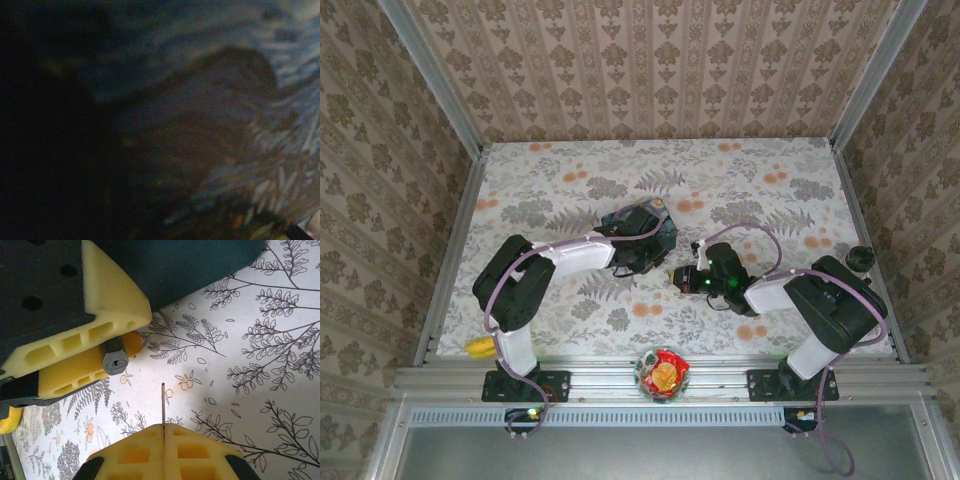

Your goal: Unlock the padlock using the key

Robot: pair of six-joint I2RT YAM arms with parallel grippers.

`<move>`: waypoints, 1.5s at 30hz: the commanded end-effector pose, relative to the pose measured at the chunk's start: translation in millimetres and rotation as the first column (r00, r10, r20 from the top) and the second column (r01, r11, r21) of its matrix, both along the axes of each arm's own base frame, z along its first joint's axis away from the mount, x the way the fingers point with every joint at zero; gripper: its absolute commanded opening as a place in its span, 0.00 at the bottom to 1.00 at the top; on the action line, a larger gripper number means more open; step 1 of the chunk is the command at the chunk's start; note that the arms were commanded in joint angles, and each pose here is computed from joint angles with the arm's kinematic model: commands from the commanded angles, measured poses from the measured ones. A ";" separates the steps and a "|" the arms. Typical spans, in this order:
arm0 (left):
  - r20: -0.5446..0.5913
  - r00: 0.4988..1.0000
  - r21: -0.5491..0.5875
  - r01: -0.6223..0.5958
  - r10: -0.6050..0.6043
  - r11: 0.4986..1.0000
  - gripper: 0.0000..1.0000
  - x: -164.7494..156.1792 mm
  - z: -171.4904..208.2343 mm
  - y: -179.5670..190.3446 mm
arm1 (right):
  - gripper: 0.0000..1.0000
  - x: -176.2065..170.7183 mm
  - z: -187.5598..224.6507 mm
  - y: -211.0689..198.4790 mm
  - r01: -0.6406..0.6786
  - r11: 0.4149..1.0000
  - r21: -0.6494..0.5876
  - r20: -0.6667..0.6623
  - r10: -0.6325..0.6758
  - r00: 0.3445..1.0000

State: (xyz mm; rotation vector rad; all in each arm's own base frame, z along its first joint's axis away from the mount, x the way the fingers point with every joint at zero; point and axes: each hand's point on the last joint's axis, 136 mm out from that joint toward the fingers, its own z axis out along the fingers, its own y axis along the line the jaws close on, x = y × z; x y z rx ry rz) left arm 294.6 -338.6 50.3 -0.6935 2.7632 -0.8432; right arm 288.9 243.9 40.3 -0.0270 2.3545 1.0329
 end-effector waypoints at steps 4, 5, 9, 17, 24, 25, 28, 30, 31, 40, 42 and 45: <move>-0.012 0.999 -0.032 -0.045 0.045 0.998 0.09 -0.8 8.5 2.1 | 0.00 2.0 23.1 5.3 -0.031 0.998 0.052 0.082 0.027 0.996; -0.011 0.999 -0.034 -0.045 0.044 0.998 0.09 -0.6 8.6 1.9 | 0.00 2.2 24.4 6.6 -0.034 0.998 0.060 0.085 0.029 0.996; -0.015 0.999 -0.032 -0.046 0.045 0.998 0.09 -0.9 6.6 2.5 | 0.00 4.3 29.3 12.2 -0.046 0.996 0.079 0.098 0.038 0.994; -0.025 0.999 -0.044 -0.045 0.044 0.998 0.09 -1.2 4.1 0.6 | 0.00 8.5 31.3 16.1 -0.048 0.995 0.084 0.111 0.038 0.993; -0.027 0.999 -0.049 -0.038 0.037 0.998 0.09 -1.8 4.4 -0.8 | 0.00 14.6 29.8 16.5 -0.031 0.996 0.078 0.113 0.023 0.993; -0.028 0.999 -0.049 -0.038 0.037 0.998 0.09 -1.9 4.5 -0.9 | 0.00 15.1 29.6 16.8 -0.032 0.996 0.078 0.114 0.022 0.993; -0.030 0.999 -0.051 -0.035 0.033 0.998 0.09 -2.2 4.4 -1.6 | 0.00 17.8 31.7 19.0 -0.034 0.996 0.085 0.122 0.023 0.992; -0.033 0.999 -0.052 -0.034 0.032 0.998 0.09 -2.6 3.4 -2.1 | 0.00 19.2 32.8 20.2 -0.035 0.996 0.088 0.125 0.024 0.992; -0.033 0.999 -0.052 -0.033 0.031 0.998 0.09 -2.4 3.3 -2.3 | 0.00 19.5 33.2 20.4 -0.036 0.996 0.088 0.126 0.025 0.992; -0.037 0.999 -0.056 -0.025 0.023 0.998 0.09 -3.8 3.9 -3.8 | 0.00 25.7 34.1 16.9 -0.003 0.997 0.073 0.136 -0.007 0.991; -0.039 0.999 -0.058 -0.026 0.023 0.998 0.09 -4.1 3.8 -4.0 | 0.00 26.9 32.9 15.1 0.008 0.998 0.066 0.137 -0.017 0.990; -0.042 0.999 -0.058 -0.026 0.023 0.998 0.09 -4.8 3.9 -3.7 | 0.00 28.3 32.2 13.5 0.021 0.998 0.061 0.138 -0.029 0.990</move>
